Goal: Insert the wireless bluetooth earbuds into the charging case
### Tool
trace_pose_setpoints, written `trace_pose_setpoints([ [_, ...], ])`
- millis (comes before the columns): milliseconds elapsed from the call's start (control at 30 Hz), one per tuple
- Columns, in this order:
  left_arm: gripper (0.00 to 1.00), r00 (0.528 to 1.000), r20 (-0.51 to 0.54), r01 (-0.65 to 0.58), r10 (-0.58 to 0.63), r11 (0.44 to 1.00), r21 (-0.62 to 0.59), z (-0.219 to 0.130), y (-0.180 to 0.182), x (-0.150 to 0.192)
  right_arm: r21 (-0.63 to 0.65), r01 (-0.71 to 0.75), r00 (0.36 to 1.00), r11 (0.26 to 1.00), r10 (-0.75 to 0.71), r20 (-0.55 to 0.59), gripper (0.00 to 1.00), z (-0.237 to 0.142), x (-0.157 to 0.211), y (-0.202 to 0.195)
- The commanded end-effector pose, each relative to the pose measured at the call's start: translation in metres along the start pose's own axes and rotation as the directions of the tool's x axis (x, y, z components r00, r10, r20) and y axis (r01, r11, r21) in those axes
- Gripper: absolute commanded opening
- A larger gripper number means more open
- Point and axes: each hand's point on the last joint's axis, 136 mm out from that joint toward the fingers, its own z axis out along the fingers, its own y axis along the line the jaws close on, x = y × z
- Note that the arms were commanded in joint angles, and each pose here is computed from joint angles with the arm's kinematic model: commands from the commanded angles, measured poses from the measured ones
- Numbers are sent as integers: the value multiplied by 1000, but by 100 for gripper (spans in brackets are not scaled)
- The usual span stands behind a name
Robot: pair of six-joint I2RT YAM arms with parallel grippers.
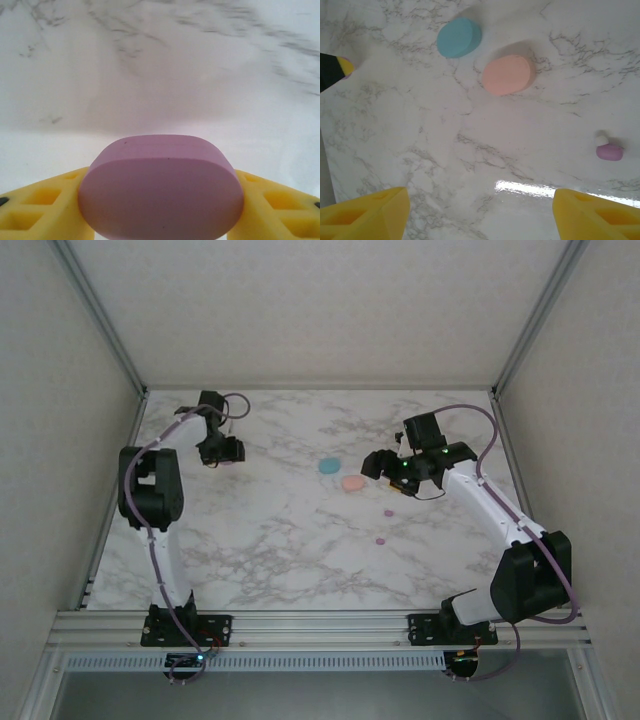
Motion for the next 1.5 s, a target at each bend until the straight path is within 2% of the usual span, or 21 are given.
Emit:
trace_pose_setpoints([
  [0,58,977,157,-169,147,976,136,-58,-54,-11,-42,-6,1000,999,5,-10,76,2,-3,7],
  [67,58,950,227,-255,213,951,174,-84,-81,-4,-63,-8,1000,998,7,-8,76,1,-6,11],
  [167,57,883,336,-415,329,882,226,-123,-123,15,-110,-8,1000,994,8,-4,76,-7,-12,21],
  [267,57,773,446,-596,452,757,265,-157,-160,46,-178,-4,1000,984,4,-1,76,-18,-18,34],
  [367,57,608,564,-776,559,569,273,-186,-186,84,-260,12,1000,966,-16,-13,76,-30,-21,54],
  [400,56,531,605,-836,593,485,257,-194,-191,98,-295,20,999,955,-28,-24,75,-34,-20,62],
  [467,54,396,665,-911,633,359,202,-204,-198,120,-373,28,998,927,-49,-46,74,-41,-19,79],
  [633,54,161,695,-986,701,153,74,-213,-208,152,-522,57,991,851,-113,-77,71,-58,-12,114],
  [700,54,92,682,-995,726,99,30,-214,-214,156,-546,70,985,835,-145,-95,69,-61,-6,123],
  [800,54,41,681,-998,731,58,-2,-216,-222,157,-549,83,975,832,-182,-128,66,-57,4,130],
  [967,53,16,680,-1000,733,26,-4,-220,-231,154,-587,122,938,800,-286,-195,63,-49,32,148],
  [1067,54,13,689,-1000,725,12,6,-224,-236,153,-572,145,914,808,-330,-235,57,-40,46,150],
  [1233,54,19,688,-1000,725,0,28,-227,-239,154,-611,169,884,773,-394,-253,56,-39,62,161],
  [1467,54,22,686,-999,728,0,32,-228,-239,154,-653,166,876,739,-414,-246,58,-42,64,171],
])
